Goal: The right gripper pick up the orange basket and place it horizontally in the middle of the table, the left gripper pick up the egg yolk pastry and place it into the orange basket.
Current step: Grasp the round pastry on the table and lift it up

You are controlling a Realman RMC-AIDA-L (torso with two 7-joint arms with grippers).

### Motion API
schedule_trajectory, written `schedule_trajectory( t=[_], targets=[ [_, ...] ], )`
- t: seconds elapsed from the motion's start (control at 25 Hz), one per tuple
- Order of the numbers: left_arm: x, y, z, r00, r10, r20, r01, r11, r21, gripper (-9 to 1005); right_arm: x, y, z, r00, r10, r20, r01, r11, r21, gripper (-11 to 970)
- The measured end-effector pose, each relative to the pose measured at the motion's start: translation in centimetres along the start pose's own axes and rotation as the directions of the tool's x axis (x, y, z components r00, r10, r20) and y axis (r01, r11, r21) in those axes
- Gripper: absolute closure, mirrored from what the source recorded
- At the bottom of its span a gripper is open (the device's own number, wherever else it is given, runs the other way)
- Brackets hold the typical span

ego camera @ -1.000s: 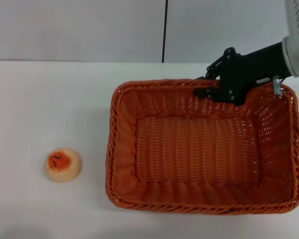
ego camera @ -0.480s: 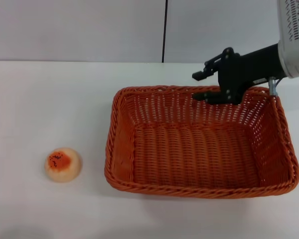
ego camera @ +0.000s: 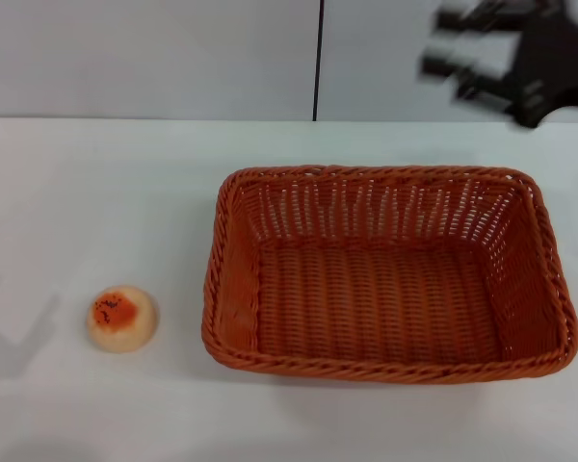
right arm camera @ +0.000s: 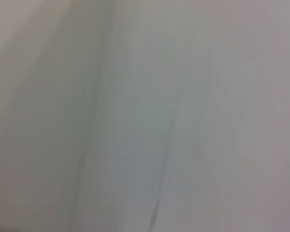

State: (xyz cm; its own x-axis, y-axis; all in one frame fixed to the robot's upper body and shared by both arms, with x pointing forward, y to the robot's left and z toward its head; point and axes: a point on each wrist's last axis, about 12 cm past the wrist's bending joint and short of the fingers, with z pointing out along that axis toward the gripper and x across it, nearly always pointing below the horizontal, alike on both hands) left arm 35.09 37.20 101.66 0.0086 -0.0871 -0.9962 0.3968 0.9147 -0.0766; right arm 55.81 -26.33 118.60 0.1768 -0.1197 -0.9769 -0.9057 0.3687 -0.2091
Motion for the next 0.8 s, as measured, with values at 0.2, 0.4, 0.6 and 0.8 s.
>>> schedule_trajectory(
  t=[0.2, 0.4, 0.6, 0.8],
  targets=[
    [-0.2, 0.7, 1.6, 0.997, 0.024, -0.076, -0.015, 0.994, 0.107, 269, 1.6, 2.3, -4.6, 0.956, 0.052, 0.287, -0.101, 0.982, 0.160, 534],
    [0.3, 0.9, 3.7, 0.984, 0.038, -0.172, -0.002, 0.980, 0.201, 271, 3.3, 3.7, -7.7, 0.925, 0.094, 0.367, -0.191, 0.953, 0.236, 534],
    [0.6, 0.7, 4.9, 0.971, 0.034, -0.237, 0.033, 0.961, 0.273, 274, 4.1, 4.4, -9.2, 0.915, 0.116, 0.387, -0.234, 0.933, 0.274, 534],
    [1.4, 0.1, 5.6, 0.957, 0.044, -0.287, 0.048, 0.950, 0.309, 277, 4.3, 4.5, -9.3, 0.912, 0.126, 0.390, -0.246, 0.930, 0.273, 534]
  ],
)
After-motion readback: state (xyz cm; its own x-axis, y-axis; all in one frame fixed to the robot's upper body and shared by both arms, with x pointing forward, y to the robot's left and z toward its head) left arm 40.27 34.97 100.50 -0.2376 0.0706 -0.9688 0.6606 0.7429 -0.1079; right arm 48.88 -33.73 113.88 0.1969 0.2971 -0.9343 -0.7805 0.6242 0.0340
